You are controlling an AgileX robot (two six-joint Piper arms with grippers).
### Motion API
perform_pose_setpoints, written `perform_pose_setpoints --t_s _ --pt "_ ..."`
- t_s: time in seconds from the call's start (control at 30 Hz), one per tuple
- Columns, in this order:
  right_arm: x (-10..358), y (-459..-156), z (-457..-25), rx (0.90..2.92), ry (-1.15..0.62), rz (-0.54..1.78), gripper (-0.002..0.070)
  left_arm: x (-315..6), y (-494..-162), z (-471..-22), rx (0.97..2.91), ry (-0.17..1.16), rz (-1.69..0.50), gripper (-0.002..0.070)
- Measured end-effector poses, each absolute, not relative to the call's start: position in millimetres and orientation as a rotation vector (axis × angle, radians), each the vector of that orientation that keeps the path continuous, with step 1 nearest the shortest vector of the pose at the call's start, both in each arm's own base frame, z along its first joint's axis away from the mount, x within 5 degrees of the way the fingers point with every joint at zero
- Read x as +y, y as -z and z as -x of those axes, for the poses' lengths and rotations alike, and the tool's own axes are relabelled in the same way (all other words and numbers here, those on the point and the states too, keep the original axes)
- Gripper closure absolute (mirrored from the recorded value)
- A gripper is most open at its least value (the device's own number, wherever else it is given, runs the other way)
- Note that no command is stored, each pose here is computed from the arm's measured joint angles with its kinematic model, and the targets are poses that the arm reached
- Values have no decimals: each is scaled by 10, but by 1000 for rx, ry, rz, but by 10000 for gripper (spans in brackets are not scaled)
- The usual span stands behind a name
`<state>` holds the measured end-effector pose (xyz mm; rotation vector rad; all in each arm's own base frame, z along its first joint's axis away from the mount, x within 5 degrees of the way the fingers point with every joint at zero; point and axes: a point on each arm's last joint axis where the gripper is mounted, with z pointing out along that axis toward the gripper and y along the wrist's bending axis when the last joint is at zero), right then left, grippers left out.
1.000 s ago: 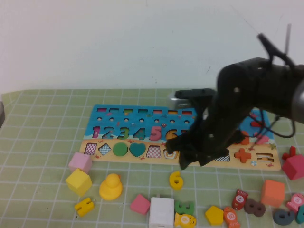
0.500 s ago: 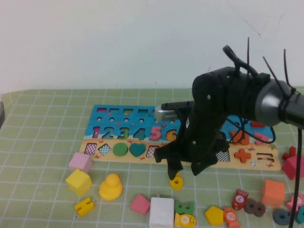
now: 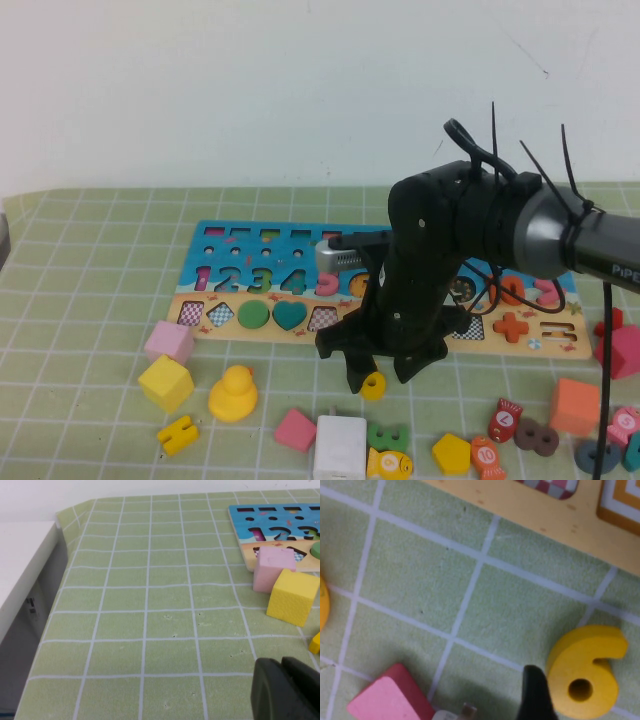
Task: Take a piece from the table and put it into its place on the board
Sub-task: Pick up the "number 6"
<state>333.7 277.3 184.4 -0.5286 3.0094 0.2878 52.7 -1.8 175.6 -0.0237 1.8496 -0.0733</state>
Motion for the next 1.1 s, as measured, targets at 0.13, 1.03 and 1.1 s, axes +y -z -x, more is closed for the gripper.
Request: perform_pose_setpoints --t_s 0.13,1.03,1.1 --pt "2779 -1820 -3345 3008 -288 527 272 -18 -1756 -527 1850 73 24 677" --pt "2863 -1904 -3384 2952 -317 557 394 -18 -1756 -527 1850 72 22 677" --pt "2882 -1981 -3421 2924 -318 562 394 -18 -1756 -527 1850 71 20 677"
